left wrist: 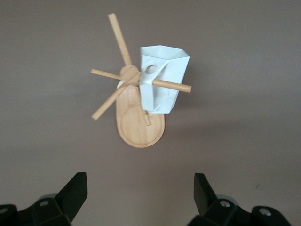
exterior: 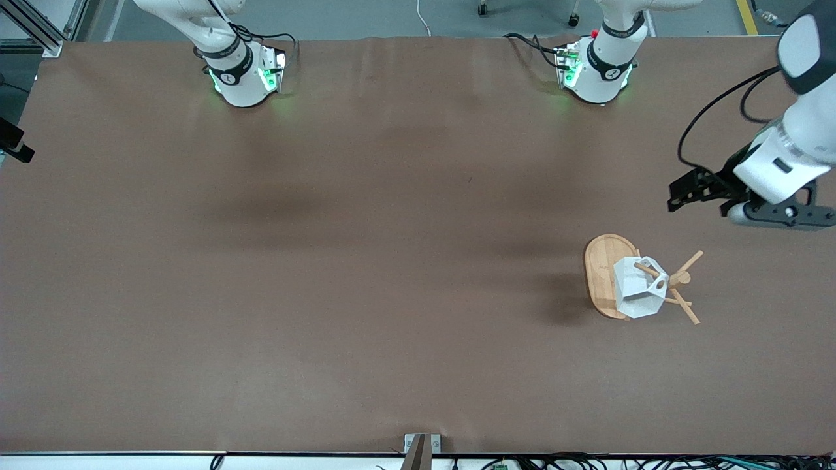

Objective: Hang cup on rack

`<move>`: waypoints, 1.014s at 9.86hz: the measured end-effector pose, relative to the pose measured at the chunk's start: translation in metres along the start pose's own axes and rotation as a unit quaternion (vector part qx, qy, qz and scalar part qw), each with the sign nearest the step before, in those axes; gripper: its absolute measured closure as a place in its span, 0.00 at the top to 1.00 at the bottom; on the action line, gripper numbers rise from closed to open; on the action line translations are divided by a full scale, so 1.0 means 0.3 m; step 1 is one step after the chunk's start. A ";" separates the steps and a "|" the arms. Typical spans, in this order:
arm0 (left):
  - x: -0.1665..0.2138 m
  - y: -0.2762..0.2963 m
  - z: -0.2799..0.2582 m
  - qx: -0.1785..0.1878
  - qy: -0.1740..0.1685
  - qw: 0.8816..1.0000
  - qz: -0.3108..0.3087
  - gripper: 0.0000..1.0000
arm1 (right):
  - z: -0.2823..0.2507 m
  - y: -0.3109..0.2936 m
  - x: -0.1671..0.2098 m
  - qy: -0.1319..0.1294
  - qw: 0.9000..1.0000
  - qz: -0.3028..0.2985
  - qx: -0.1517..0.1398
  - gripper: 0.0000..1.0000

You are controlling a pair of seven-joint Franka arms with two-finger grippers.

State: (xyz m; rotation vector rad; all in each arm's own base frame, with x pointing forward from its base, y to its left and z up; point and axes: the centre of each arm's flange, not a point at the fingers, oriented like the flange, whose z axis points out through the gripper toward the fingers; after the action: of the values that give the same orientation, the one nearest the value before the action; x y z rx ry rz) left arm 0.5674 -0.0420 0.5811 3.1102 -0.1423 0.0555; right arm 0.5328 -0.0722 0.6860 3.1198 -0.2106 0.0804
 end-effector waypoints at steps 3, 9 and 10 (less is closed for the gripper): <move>-0.037 -0.034 -0.175 -0.002 0.011 1.000 -0.010 1.00 | 0.003 -0.005 0.001 -0.001 1.000 0.000 0.006 1.00; -0.172 0.086 -0.244 0.004 -0.011 1.000 -0.013 1.00 | 0.003 -0.007 0.001 -0.001 1.000 -0.001 0.006 1.00; -0.178 0.062 -0.251 0.005 -0.009 1.000 -0.019 1.00 | 0.003 -0.007 0.001 -0.001 1.000 -0.001 0.006 1.00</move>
State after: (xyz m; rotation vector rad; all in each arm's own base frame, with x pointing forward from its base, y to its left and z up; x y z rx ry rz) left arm 0.5100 -0.0535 0.6547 3.1233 -0.0835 0.0268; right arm 0.5333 -0.0702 0.6850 3.1323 -0.2085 0.0782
